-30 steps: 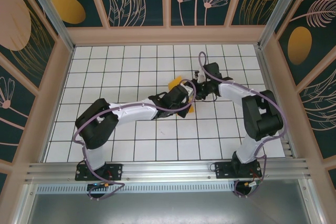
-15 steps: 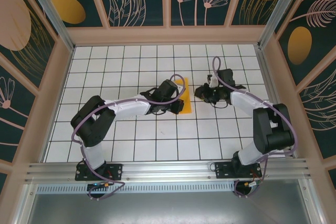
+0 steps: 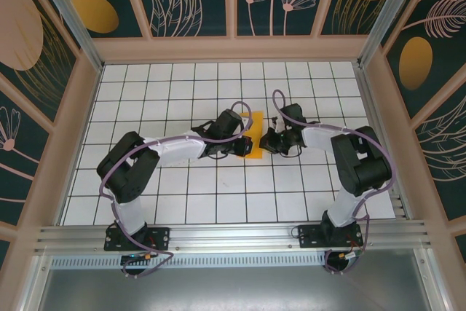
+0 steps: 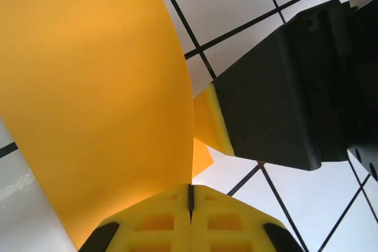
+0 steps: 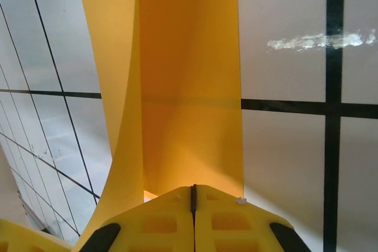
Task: Fold a paper plane with a square sheet of paper (fold left side to right side)
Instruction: Fold the triangle a second time at the center of the table.
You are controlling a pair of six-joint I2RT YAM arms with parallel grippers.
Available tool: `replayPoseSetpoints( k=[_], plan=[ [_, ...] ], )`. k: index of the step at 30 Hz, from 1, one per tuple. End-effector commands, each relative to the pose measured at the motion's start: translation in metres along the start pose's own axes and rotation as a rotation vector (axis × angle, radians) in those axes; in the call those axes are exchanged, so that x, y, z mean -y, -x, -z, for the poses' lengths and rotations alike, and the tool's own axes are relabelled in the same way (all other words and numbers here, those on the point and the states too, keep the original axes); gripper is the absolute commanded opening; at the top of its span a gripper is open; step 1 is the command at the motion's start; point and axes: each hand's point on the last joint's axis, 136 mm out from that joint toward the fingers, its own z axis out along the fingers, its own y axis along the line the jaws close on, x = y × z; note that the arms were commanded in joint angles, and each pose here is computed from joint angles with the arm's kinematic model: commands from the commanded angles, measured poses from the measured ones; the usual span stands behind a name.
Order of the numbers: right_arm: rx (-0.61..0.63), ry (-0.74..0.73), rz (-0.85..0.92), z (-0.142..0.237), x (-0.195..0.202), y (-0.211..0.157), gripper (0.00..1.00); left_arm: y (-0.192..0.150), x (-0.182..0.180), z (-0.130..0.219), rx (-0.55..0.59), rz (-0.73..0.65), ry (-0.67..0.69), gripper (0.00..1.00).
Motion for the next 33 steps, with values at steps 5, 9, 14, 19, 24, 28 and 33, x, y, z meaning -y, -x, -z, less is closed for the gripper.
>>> replayPoseSetpoints(
  k=[5,9,14,19,24,28,33],
  plan=[
    [-0.018,-0.051,-0.007,-0.014,0.011,-0.006,0.08,0.017,0.008,0.005,0.04,0.022,-0.024,0.0],
    [-0.033,-0.116,-0.007,-0.014,0.025,-0.011,0.08,0.015,-0.004,0.005,0.018,0.011,0.033,0.0],
    [-0.044,-0.155,-0.002,-0.015,0.034,-0.014,0.08,0.013,-0.019,0.008,-0.004,-0.011,0.102,0.0],
    [-0.047,-0.154,0.005,-0.015,0.034,-0.015,0.08,0.011,-0.031,0.005,-0.044,-0.064,0.173,0.0],
    [-0.052,-0.151,0.012,-0.016,0.032,-0.015,0.08,0.016,-0.043,0.001,-0.045,-0.09,0.232,0.0],
    [-0.054,-0.152,0.015,-0.016,0.031,-0.015,0.08,0.023,-0.05,-0.002,-0.035,-0.09,0.247,0.0],
    [-0.056,-0.149,0.021,-0.017,0.029,-0.016,0.09,0.026,-0.058,-0.006,-0.038,-0.084,0.255,0.0]
  ],
)
